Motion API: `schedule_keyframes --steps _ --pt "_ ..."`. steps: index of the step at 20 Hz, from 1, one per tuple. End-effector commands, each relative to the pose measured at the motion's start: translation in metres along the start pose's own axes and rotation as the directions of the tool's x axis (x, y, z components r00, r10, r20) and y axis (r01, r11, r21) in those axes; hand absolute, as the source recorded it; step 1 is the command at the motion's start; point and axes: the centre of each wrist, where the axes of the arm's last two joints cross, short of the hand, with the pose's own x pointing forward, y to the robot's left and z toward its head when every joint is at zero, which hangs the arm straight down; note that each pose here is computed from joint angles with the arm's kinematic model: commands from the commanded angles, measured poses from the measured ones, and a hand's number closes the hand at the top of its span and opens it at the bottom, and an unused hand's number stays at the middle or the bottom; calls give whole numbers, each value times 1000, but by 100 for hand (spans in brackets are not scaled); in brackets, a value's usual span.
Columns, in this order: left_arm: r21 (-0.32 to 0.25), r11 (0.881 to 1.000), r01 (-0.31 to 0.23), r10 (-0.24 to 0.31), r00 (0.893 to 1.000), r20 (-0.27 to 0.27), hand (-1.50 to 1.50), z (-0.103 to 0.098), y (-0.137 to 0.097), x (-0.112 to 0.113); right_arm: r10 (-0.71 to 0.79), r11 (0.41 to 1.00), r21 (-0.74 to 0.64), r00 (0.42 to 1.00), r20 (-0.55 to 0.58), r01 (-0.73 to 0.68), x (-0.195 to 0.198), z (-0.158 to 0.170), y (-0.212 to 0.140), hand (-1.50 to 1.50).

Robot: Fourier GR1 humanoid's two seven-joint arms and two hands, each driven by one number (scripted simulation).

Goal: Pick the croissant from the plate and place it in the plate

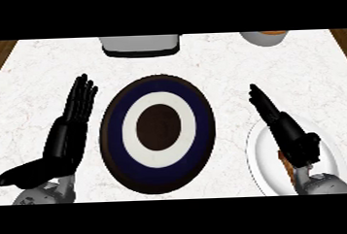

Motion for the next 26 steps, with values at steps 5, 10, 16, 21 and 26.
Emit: schedule_keyframes --steps 5,10,16,21,26 --pt "84 917 390 -360 900 -247 0 35 85 -29 -422 770 -343 833 359 538 26 10 -38 -150" --pt "67 880 470 -416 831 -369 0 58 117 -38 -64 505 -807 946 318 305 4 47 -66 -150" --pt "40 887 460 -419 839 -347 0 79 119 -45 -21 328 -843 896 444 426 13 106 -25 -150" --pt "8 894 448 -417 840 -348 0 63 123 -35 -87 522 -790 941 328 323 29 142 -1 -150" --pt "19 899 438 -407 849 -337 0 67 98 -43 -23 671 -741 999 29 37 34 171 -25 -150"
